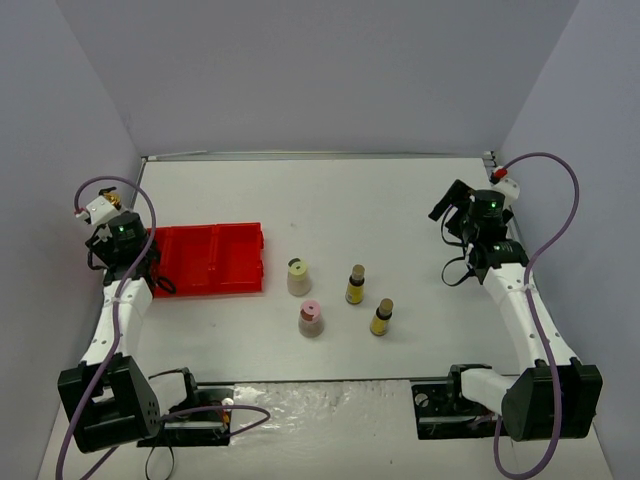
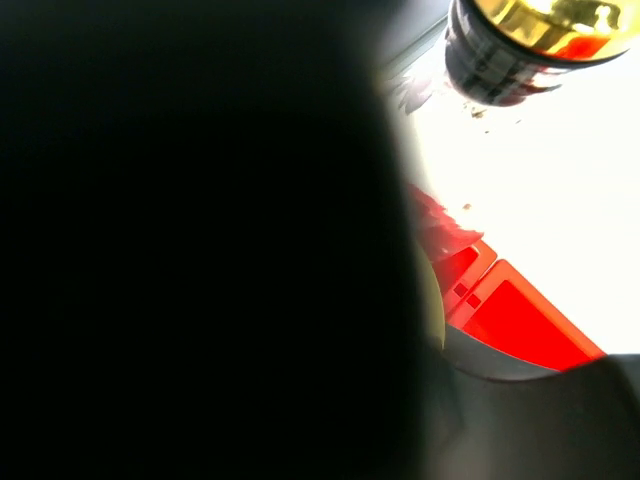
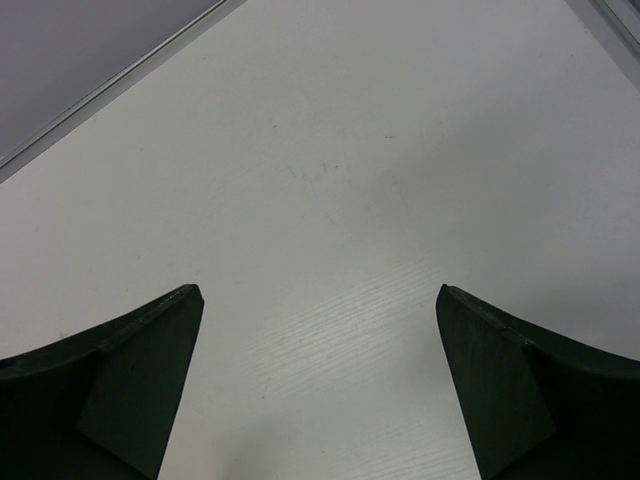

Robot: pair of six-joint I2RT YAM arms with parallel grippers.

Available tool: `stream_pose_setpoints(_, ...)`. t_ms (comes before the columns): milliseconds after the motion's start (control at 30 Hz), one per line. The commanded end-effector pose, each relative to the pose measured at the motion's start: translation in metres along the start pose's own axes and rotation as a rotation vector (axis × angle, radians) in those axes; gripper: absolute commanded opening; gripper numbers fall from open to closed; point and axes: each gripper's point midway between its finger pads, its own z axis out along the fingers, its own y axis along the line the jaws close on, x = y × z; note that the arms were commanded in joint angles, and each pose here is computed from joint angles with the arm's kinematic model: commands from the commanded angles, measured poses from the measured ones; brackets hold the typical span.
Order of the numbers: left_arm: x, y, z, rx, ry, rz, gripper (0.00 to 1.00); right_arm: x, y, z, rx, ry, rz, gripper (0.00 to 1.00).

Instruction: Organize the condiment bottles

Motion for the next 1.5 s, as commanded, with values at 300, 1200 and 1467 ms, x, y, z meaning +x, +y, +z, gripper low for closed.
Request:
stream_pose_setpoints(300,-0.047,-0.010,-0.006,0.023,-0.107,-0.102,0.63,-0.016,0.013,0.000,-0.047,-0.062,0.021,1.00)
stream_pose_setpoints(1200,-0.041,-0.013,-0.090,0.089,0.111,0.044,0.90,-0.013,0.020,0.001,-0.063,-0.058,0.034,1.00)
stream_pose_setpoints(1467,-0.022,-0.020,-0.141,0.141,0.175,0.102,0.90,-0.012,0.019,0.004,-0.053,-0.052,0.029,1.00)
